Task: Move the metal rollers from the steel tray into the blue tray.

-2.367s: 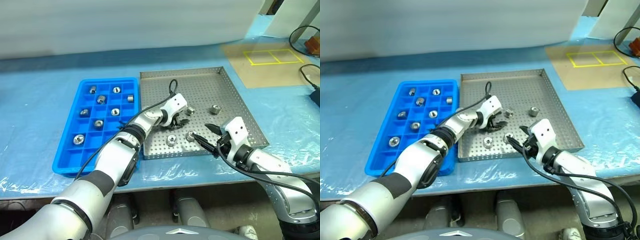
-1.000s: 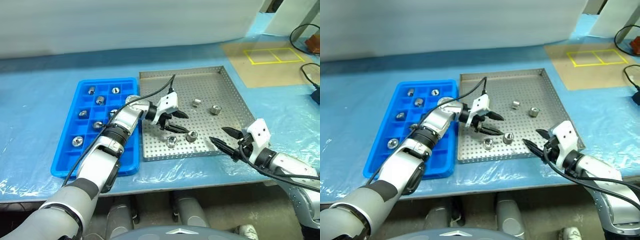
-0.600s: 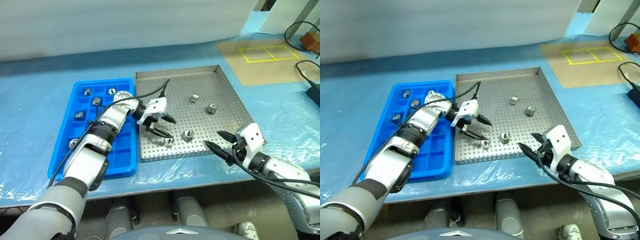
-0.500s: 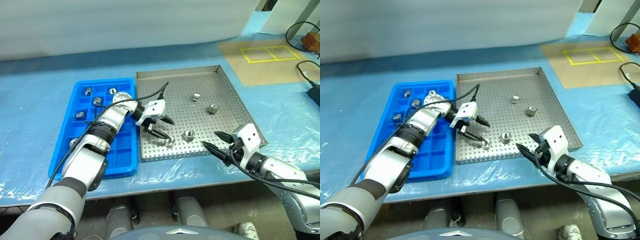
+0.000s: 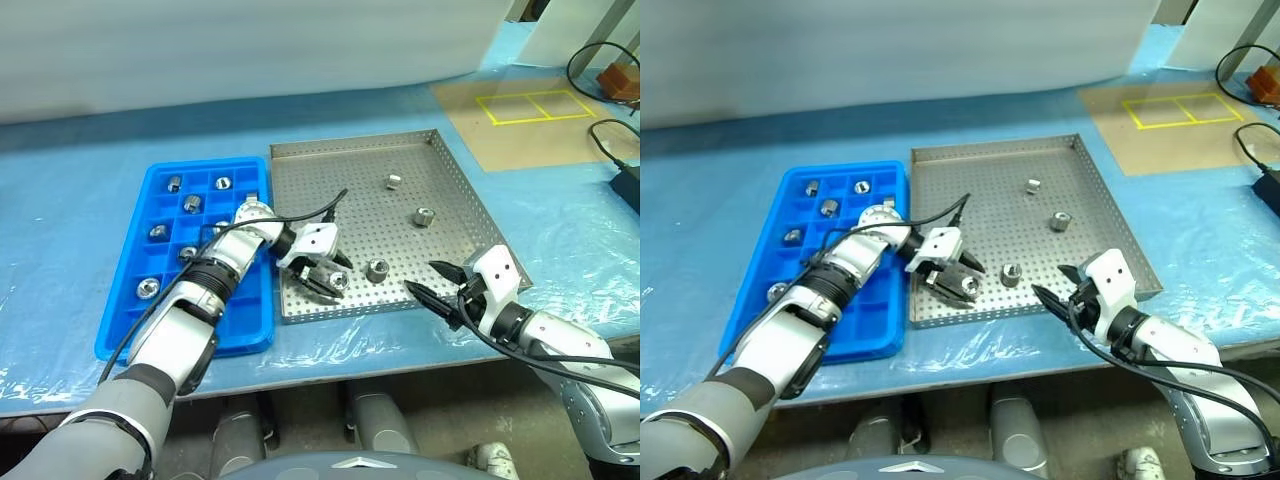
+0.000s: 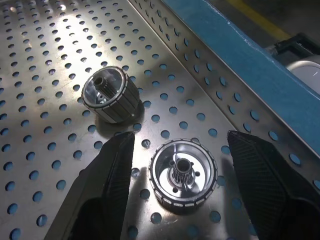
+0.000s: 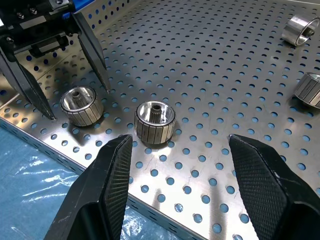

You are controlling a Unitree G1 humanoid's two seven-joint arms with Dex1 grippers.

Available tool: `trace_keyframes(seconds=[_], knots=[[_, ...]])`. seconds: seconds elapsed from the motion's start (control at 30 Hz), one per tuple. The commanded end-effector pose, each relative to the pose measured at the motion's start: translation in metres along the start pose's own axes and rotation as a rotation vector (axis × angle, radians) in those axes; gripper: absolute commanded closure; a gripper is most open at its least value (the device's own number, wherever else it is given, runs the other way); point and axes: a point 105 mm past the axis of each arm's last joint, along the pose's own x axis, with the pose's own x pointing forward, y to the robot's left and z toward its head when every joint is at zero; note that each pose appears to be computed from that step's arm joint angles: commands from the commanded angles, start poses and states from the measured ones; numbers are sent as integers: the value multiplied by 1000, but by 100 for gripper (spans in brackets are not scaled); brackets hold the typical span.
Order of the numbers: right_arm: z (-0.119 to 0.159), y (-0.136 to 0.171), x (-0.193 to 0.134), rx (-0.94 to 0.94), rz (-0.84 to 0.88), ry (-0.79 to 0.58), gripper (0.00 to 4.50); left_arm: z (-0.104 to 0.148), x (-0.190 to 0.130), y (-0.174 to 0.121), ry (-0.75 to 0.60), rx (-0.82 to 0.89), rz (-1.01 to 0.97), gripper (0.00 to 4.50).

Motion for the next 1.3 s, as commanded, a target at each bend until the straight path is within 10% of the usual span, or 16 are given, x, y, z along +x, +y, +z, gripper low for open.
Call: trace_keyframes(seconds=[0.03,0.53,0.73,0.93,1.3], knots=[[8,2,1,-29,1,-34,137,0,4,2,26,26,4,140],[5,2,6,-39,0,-34,137,-12,23,-5,62,30,45,140],[6,0,7,-45,2,-37,137,-12,26,6,57,11,131,278],[6,0,11,-57,6,-35,137,-7,26,15,29,25,209,276],[24,6,26,-85,144,-78,137,42,-41,43,-191,-50,451,276]])
